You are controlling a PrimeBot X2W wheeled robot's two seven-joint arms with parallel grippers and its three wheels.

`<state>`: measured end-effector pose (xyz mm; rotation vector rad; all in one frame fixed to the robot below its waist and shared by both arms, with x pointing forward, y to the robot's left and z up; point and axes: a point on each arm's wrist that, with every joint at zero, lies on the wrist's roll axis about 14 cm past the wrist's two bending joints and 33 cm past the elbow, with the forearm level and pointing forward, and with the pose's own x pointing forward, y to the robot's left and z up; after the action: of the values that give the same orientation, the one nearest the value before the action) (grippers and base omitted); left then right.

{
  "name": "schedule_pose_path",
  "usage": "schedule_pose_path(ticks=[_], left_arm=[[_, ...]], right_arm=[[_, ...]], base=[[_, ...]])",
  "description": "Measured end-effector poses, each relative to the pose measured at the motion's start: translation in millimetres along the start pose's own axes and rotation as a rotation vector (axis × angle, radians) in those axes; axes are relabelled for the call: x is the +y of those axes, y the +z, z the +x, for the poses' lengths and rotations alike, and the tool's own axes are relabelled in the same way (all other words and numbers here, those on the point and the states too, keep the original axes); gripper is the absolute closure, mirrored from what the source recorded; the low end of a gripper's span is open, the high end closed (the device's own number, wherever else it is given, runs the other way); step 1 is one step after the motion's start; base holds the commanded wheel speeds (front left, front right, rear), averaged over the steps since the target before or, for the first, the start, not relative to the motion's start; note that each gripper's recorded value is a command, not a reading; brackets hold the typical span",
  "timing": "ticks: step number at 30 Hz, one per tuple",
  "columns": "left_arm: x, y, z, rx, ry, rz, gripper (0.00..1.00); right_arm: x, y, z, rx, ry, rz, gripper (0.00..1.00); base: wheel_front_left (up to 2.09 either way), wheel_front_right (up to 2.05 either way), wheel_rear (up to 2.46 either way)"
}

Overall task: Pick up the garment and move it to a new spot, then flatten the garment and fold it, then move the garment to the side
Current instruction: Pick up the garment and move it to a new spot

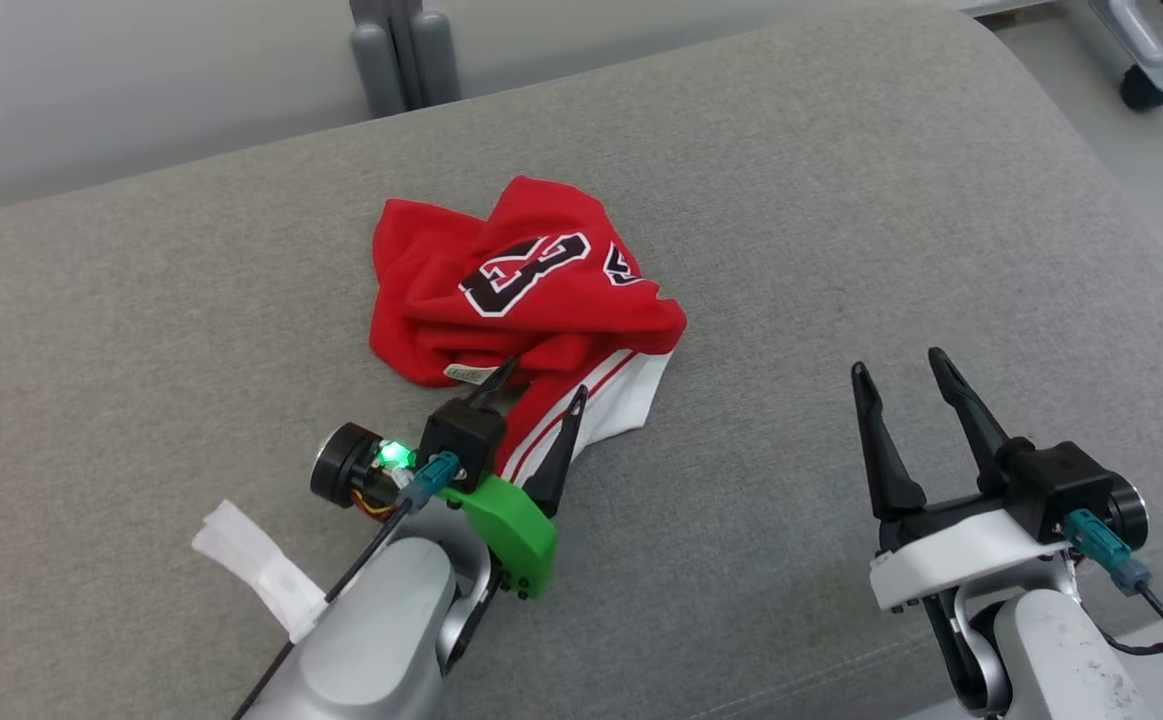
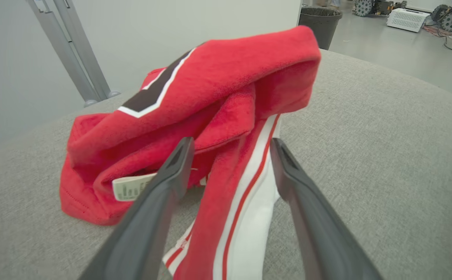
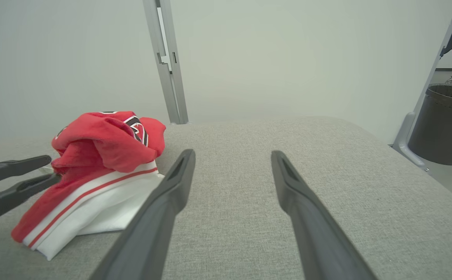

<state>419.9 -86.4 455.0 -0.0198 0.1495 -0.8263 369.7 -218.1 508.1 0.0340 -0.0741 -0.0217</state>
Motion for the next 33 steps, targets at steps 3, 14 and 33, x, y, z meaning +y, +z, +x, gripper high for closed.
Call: schedule_pose_path(ticks=[3,14,33], left_arm=[[8,9,-9,-0.040,0.051,-0.021,0.00],[116,81,-96,-0.301,0.464,0.016,0.00],[160,65,-246,-0.326,0.840,0.034,0.00]], right_arm=[[6,1,3,-0.006,0.018,0.004,0.00],[34,-3,13,-0.005,0.104,0.017,0.00],[64,4,9,-0.026,0.192,0.019,0.00]], base=[[0.00,0.00,0.00],[0.00,0.00,0.00],[0.00,0.00,0.00]])
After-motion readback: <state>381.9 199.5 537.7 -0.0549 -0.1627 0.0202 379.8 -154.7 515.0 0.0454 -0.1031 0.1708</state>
